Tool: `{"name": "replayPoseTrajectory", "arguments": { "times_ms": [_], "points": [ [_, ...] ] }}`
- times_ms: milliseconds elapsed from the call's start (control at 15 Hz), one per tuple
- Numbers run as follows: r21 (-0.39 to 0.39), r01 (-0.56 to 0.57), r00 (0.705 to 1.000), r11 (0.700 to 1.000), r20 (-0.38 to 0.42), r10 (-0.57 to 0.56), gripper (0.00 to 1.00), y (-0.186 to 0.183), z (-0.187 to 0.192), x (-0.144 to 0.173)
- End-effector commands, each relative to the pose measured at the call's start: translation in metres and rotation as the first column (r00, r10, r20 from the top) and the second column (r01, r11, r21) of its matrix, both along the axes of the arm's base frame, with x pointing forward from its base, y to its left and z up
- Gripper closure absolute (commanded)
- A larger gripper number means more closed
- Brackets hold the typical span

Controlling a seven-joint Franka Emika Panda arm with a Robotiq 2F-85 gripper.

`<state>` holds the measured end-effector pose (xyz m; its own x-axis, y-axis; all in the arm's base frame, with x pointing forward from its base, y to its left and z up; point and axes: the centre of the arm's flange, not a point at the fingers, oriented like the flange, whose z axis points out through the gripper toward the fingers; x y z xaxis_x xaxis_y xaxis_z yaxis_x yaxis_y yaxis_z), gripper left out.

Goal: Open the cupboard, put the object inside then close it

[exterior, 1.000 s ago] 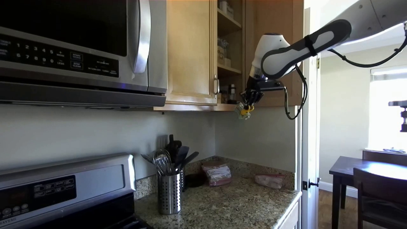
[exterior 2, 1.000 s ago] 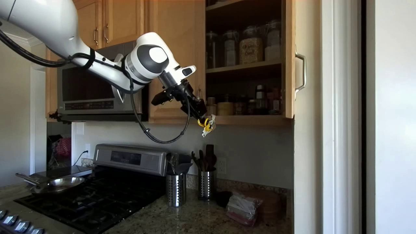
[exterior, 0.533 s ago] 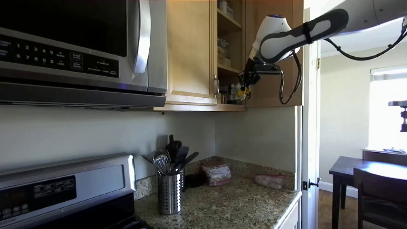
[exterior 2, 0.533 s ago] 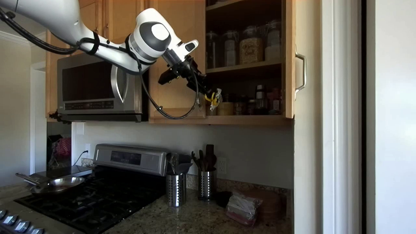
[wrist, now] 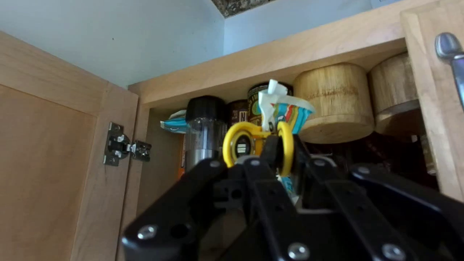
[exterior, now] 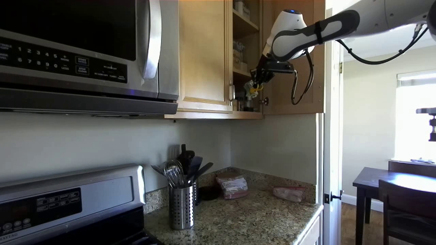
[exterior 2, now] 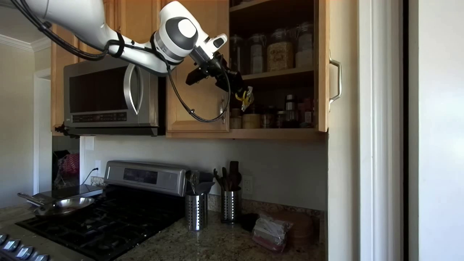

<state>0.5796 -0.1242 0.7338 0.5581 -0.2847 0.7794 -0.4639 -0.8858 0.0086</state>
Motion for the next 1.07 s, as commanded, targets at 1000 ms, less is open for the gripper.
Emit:
{"name": "replayPoseTrajectory", "arguments": {
  "times_ms": [1000],
  "points": [
    [0.150, -0.175, 0.978, 0.973, 0.144, 0.153, 0.96, -0.019, 0.008, 0.107]
  ]
}}
